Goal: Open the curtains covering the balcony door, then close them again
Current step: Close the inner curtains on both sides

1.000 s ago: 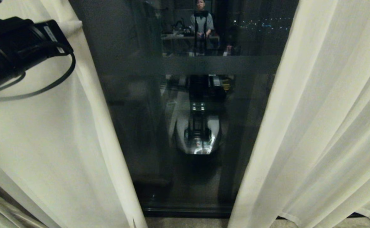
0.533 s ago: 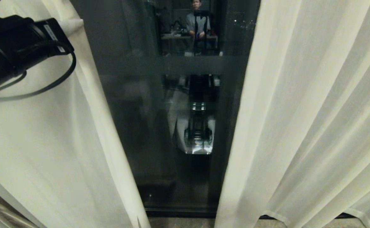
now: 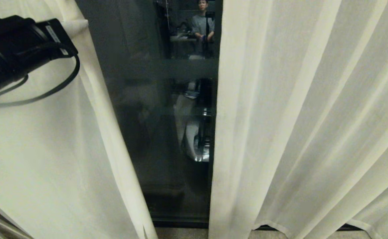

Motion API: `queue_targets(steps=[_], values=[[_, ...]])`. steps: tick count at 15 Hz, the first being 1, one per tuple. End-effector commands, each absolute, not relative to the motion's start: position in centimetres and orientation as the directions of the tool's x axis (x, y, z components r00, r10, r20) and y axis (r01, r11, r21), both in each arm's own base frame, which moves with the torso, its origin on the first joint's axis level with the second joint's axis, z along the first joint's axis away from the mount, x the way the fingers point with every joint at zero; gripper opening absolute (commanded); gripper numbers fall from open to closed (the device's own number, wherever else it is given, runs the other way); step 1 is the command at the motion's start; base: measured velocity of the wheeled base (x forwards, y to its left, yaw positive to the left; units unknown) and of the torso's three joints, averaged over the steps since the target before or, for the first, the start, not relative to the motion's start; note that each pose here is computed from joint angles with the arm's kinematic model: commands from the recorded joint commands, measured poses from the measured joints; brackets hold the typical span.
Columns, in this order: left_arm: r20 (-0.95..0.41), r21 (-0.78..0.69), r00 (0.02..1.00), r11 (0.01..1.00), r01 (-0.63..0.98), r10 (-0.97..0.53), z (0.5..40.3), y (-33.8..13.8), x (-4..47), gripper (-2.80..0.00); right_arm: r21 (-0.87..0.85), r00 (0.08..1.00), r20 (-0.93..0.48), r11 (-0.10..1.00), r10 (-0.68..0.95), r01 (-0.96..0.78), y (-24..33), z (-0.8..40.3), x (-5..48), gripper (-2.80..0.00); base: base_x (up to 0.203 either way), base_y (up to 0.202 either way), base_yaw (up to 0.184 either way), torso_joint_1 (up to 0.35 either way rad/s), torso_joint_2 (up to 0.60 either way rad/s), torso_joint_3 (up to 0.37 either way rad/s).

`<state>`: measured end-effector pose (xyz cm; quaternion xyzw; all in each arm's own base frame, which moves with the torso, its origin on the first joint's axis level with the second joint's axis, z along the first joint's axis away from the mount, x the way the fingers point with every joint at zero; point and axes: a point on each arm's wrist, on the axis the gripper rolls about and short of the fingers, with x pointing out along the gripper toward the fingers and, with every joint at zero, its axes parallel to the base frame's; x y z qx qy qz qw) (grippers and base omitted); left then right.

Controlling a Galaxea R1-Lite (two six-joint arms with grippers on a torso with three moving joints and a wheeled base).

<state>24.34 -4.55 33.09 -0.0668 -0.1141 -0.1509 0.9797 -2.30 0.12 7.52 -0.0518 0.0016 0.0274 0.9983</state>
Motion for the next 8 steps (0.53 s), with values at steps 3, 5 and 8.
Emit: queue_targets(steps=[3,5,8], values=[[0.246,-0.097,0.927,0.944,0.316,-0.285,33.09,-4.58,24.37,-2.8,-0.104,0.998,-0.008,0.993,0.055,-0.056,0.12,7.52,-2.28,-2.8,0.0,-0.188,0.001,0.0,0.0,0.002],[0.244,-0.097,0.927,0.944,0.316,-0.285,33.05,-4.59,24.43,-2.8,-0.104,0.998,-0.008,0.993,0.057,-0.057,0.11,7.52,-2.28,-2.8,0.0,-0.188,0.006,0.005,0.0,0.001],[0.24,-0.099,0.93,0.946,0.31,-0.279,32.94,-4.5,24.6,-2.8,-0.104,0.998,-0.008,0.993,0.055,-0.056,0.12,7.52,-2.28,-2.8,0.0,-0.19,0.006,0.002,0.0,0.002]])
